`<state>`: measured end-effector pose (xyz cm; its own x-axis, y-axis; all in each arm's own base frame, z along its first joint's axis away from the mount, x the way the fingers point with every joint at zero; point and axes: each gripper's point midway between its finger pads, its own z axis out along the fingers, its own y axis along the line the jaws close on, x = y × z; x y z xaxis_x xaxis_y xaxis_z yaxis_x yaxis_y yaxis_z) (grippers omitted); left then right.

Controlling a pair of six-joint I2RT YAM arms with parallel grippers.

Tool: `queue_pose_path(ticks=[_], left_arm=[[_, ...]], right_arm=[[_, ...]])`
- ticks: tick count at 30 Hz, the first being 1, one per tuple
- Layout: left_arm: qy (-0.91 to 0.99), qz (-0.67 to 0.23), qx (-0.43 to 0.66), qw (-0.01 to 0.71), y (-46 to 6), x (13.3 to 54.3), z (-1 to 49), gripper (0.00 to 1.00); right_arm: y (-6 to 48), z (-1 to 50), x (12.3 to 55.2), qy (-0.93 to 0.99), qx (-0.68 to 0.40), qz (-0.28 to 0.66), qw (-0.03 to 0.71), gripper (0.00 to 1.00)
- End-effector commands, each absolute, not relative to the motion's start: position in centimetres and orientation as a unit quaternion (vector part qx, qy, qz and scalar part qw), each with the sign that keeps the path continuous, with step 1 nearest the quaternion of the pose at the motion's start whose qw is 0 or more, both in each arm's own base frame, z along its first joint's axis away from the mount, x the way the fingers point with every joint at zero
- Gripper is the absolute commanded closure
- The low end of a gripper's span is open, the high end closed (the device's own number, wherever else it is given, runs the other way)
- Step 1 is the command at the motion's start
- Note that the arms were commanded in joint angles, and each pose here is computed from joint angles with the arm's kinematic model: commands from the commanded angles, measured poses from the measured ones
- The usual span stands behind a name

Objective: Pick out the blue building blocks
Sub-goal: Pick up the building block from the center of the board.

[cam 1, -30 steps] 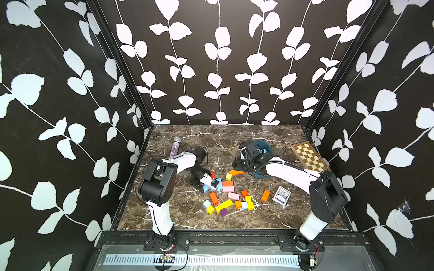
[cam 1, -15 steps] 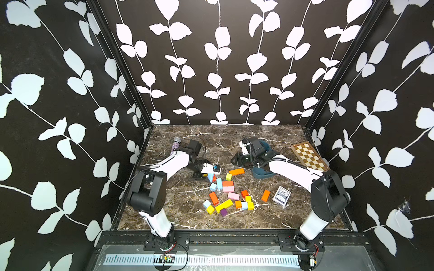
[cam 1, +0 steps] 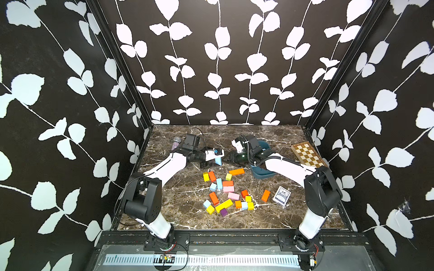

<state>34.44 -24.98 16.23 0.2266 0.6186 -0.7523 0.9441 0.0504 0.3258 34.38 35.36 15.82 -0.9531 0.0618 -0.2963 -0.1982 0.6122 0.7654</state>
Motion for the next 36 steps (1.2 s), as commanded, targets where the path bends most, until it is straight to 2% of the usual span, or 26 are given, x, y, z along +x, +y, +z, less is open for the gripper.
queue_pose_path(ticks=[1,15,17,21,23,25,28,36], left_arm=[[0.575,-0.222,0.653,0.44,-26.0,33.9,17.5,0.53],[0.574,-0.23,0.645,0.448,-26.7,34.0,17.8,0.53],[0.572,-0.234,0.643,0.452,-26.9,34.0,18.0,0.53],[0.569,-0.235,0.642,0.457,-27.2,34.1,18.3,0.51],[0.571,-0.232,0.641,0.457,-27.2,34.3,18.3,0.41],[0.573,-0.229,0.641,0.456,-27.2,34.4,18.3,0.32],[0.58,-0.226,0.638,0.453,-27.1,34.6,18.2,0.25],[0.601,-0.219,0.627,0.445,-26.8,35.1,17.9,0.24]], right_arm=[[36.7,17.6,35.3,0.868,-0.046,0.467,0.161,0.61],[37.7,18.5,35.8,0.859,-0.058,0.483,0.158,0.62],[37.9,18.7,35.8,0.857,-0.06,0.487,0.156,0.66],[37.8,18.8,36.0,0.857,-0.062,0.485,0.161,0.87],[37.2,18.8,36.1,0.86,-0.061,0.479,0.166,0.91],[35.8,18.5,36.4,0.866,-0.055,0.468,0.171,0.92],[32.3,18.4,37.6,0.873,-0.036,0.449,0.185,0.92],[20.4,13.6,40.0,0.931,-0.006,0.336,0.144,0.9]])
